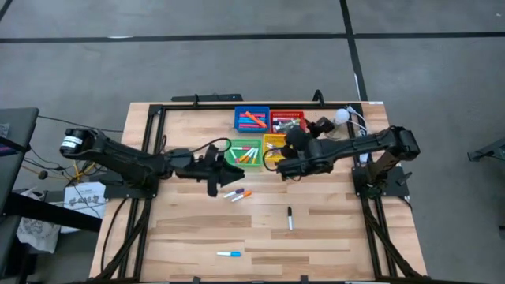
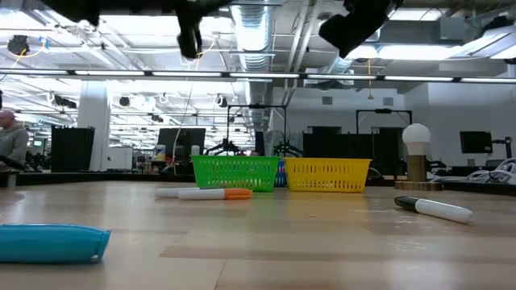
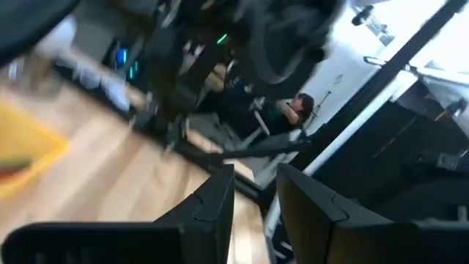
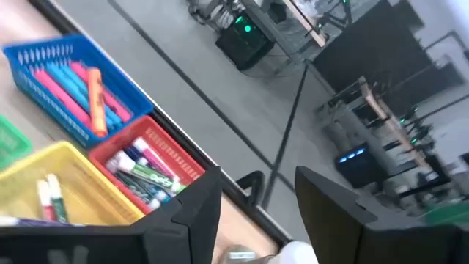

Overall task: Pick & Place Markers
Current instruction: Put the black mini marker into the green bin

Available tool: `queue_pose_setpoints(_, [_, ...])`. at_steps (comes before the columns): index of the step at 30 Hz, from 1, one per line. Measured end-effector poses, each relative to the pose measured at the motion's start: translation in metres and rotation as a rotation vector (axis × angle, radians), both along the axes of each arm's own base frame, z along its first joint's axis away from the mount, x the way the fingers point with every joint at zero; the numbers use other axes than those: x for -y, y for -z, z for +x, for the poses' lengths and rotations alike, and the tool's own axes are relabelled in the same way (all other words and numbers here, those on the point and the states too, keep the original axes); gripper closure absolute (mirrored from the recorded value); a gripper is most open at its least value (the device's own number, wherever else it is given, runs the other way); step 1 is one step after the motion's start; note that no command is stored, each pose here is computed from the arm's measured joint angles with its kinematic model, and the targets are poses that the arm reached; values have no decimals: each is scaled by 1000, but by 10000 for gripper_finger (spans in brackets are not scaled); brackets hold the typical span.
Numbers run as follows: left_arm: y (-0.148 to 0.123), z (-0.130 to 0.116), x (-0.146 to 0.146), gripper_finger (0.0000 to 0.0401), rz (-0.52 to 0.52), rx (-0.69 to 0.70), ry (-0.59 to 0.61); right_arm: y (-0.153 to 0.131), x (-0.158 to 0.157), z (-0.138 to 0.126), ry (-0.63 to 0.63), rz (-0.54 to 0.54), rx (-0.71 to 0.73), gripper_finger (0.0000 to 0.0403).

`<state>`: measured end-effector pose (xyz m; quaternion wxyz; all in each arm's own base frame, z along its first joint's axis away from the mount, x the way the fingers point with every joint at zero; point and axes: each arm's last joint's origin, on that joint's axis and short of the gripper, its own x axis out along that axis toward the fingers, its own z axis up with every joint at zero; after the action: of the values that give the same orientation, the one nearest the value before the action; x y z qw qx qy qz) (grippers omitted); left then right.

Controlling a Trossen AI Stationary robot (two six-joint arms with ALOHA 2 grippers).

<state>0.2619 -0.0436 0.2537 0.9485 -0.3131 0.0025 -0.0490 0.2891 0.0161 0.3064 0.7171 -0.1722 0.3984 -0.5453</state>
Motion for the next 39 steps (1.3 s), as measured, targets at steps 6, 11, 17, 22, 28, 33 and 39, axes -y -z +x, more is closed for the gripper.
queue_pose_setpoints(6, [-20,4,34,299,285,57,-23,-6,-12,-6,6,72,125,252])
queue_pose_setpoints(11, [-22,-1,43,299,376,5,-13,-7,-27,-4,-23,168,210,268])
queue_pose_setpoints(17, [-27,-29,51,299,341,-96,59,-2,-54,6,-95,318,331,275])
queue_pose_setpoints(22, [-23,-39,60,300,338,-161,121,-1,-74,8,-104,490,416,271])
queue_pose_setpoints(28, [-18,-45,79,300,252,-187,317,13,-108,10,-46,639,552,264])
queue_pose_setpoints(33, [-16,-54,96,300,196,-201,371,39,-131,19,23,681,608,253])
queue_pose_setpoints(39, [-16,-67,113,300,198,-200,316,82,-152,34,111,739,573,245])
